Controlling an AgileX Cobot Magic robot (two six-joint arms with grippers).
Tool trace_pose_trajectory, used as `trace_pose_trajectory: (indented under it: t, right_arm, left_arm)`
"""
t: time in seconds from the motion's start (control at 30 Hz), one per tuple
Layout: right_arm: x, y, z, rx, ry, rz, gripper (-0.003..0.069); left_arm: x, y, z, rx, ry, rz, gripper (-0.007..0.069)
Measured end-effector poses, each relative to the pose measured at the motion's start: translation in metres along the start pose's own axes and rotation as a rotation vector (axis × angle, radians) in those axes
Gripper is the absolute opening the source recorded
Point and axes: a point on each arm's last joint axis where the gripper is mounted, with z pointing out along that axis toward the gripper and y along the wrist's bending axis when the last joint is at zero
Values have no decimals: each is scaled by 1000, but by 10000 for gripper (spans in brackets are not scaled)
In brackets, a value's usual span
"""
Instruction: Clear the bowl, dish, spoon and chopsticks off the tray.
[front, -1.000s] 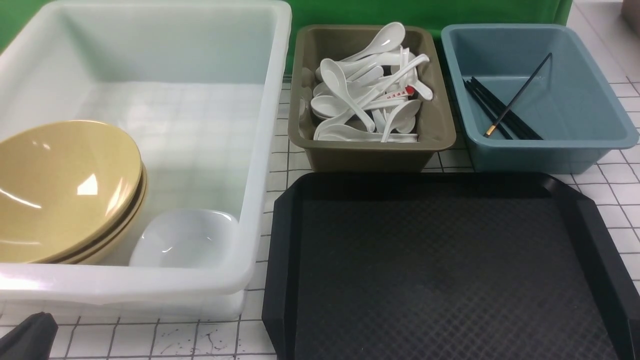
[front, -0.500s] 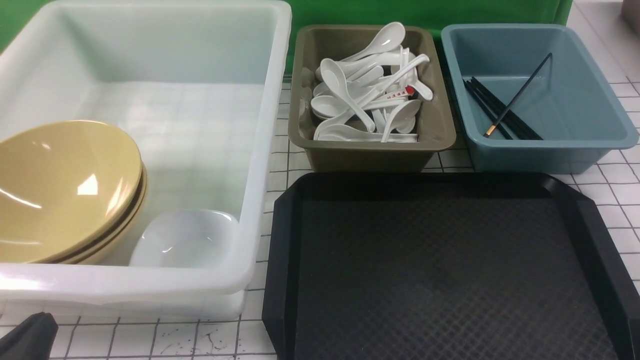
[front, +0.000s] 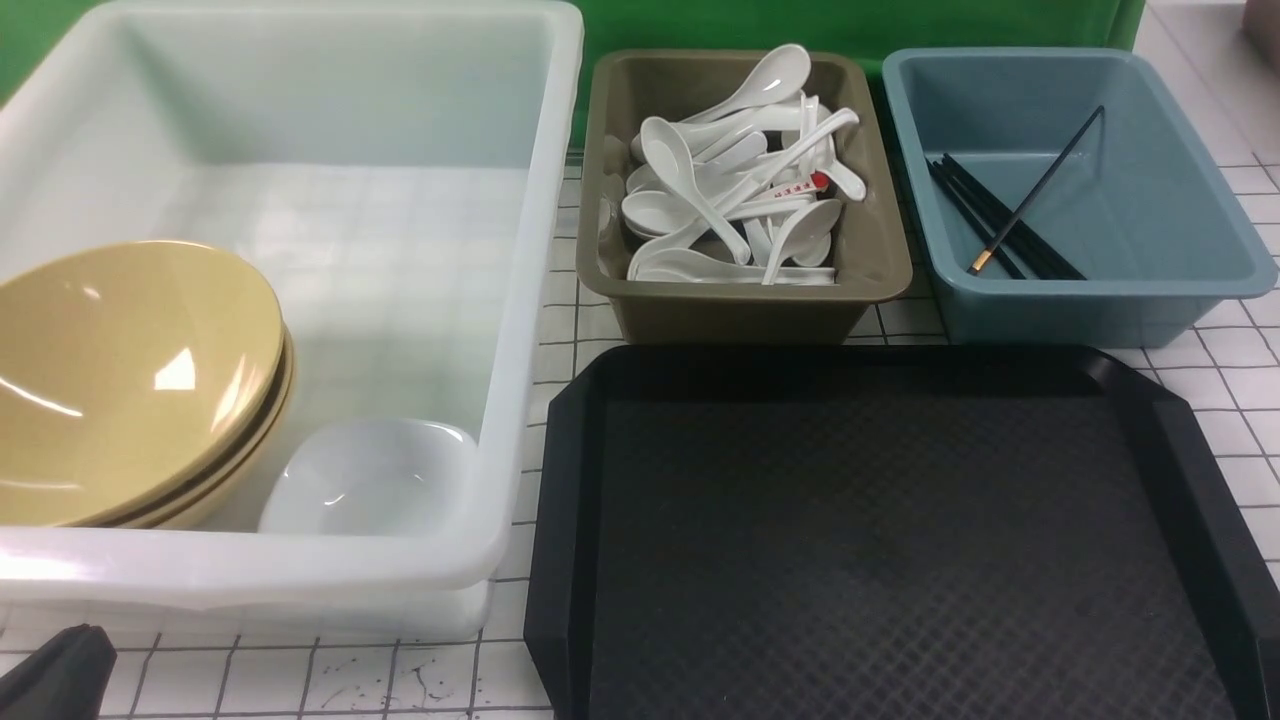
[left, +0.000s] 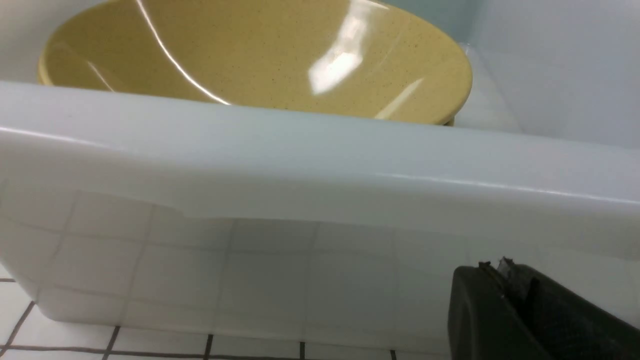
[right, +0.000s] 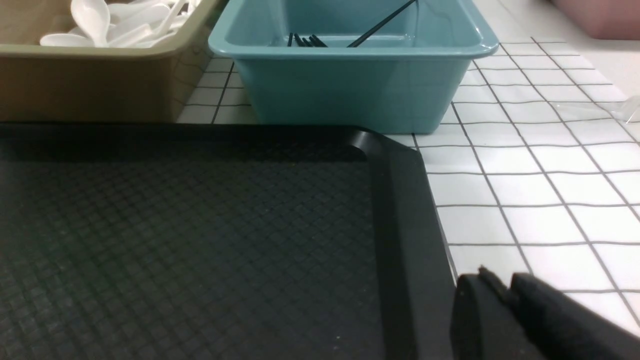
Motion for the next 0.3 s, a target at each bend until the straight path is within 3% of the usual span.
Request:
trace_pose_trajectory:
  t: [0.3]
  right_arm:
    - [0, 0, 0, 0, 0, 0, 121]
  left_arm:
    - [0, 0, 0, 0, 0, 0, -6]
